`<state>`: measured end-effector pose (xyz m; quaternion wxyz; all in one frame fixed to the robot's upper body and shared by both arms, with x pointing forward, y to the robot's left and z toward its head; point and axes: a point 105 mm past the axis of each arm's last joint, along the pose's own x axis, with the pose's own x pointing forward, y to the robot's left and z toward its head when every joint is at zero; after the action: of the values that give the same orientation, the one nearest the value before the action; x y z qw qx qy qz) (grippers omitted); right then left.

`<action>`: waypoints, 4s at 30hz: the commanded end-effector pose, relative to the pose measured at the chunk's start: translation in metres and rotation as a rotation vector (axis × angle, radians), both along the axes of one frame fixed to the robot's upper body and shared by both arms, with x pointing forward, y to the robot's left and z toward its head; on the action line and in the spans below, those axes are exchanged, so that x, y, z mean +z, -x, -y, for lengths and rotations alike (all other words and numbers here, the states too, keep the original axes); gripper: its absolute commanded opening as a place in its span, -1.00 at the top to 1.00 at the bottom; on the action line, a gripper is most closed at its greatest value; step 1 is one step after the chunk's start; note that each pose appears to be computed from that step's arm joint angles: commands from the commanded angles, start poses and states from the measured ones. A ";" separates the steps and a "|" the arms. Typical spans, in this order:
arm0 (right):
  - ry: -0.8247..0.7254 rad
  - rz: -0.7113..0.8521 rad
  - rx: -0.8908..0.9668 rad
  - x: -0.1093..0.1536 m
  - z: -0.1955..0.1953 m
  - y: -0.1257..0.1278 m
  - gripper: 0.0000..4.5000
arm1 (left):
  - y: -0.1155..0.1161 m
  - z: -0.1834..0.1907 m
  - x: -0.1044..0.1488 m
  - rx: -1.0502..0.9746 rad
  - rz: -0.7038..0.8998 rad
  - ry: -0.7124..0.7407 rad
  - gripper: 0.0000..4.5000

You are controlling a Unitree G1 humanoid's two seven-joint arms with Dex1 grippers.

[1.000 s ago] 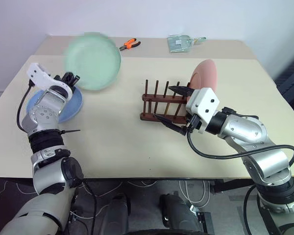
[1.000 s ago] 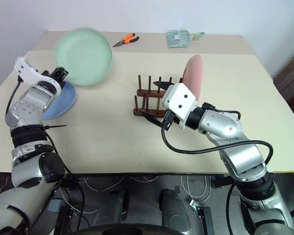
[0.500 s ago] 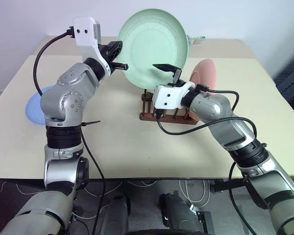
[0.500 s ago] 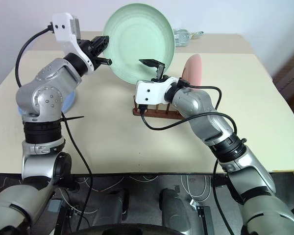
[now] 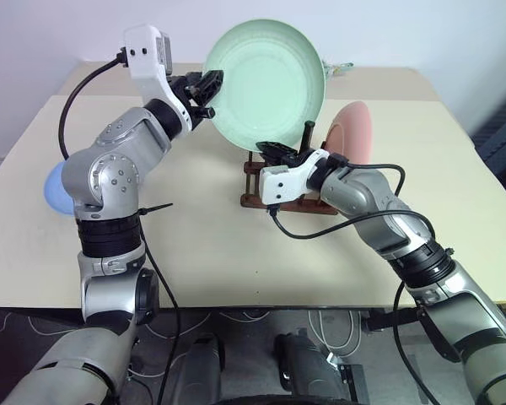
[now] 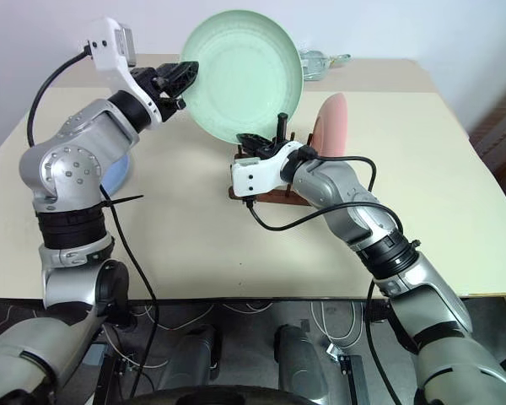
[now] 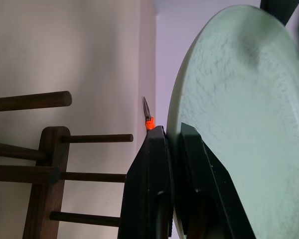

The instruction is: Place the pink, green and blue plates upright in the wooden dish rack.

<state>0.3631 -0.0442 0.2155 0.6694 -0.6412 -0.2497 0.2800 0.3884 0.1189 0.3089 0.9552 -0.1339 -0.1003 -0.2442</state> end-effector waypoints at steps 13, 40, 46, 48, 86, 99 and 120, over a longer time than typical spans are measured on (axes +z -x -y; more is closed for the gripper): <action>-1.052 -0.502 0.432 0.067 0.007 0.087 1.00 | -0.003 -0.103 -0.074 0.196 0.199 -0.462 -0.55; -1.684 -1.051 0.355 0.041 0.045 0.048 1.00 | 0.069 -0.029 -0.165 -0.394 -0.066 -0.394 -0.55; -1.645 -1.015 0.310 0.040 0.045 0.042 0.14 | 0.070 -0.026 -0.169 -0.391 -0.071 -0.398 -0.58; -1.602 -0.929 0.266 0.045 0.048 0.038 -0.39 | 0.071 -0.025 -0.169 -0.390 -0.071 -0.398 -0.58; -0.498 -0.436 0.300 0.027 -0.022 0.057 -1.00 | 0.066 -0.275 -0.166 1.061 -0.504 0.216 -0.97; -0.527 -0.441 0.279 0.027 -0.017 0.057 -1.00 | 0.052 -0.261 -0.177 0.928 -0.613 0.456 0.73; -0.207 -0.199 0.206 0.016 -0.067 0.013 -1.00 | 0.013 -0.074 0.008 0.309 -0.021 -0.096 0.99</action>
<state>0.3508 0.0156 0.2206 0.7330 -0.4967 -0.2459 0.3942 0.3848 0.1994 0.2934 0.9910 -0.0845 -0.0609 -0.0845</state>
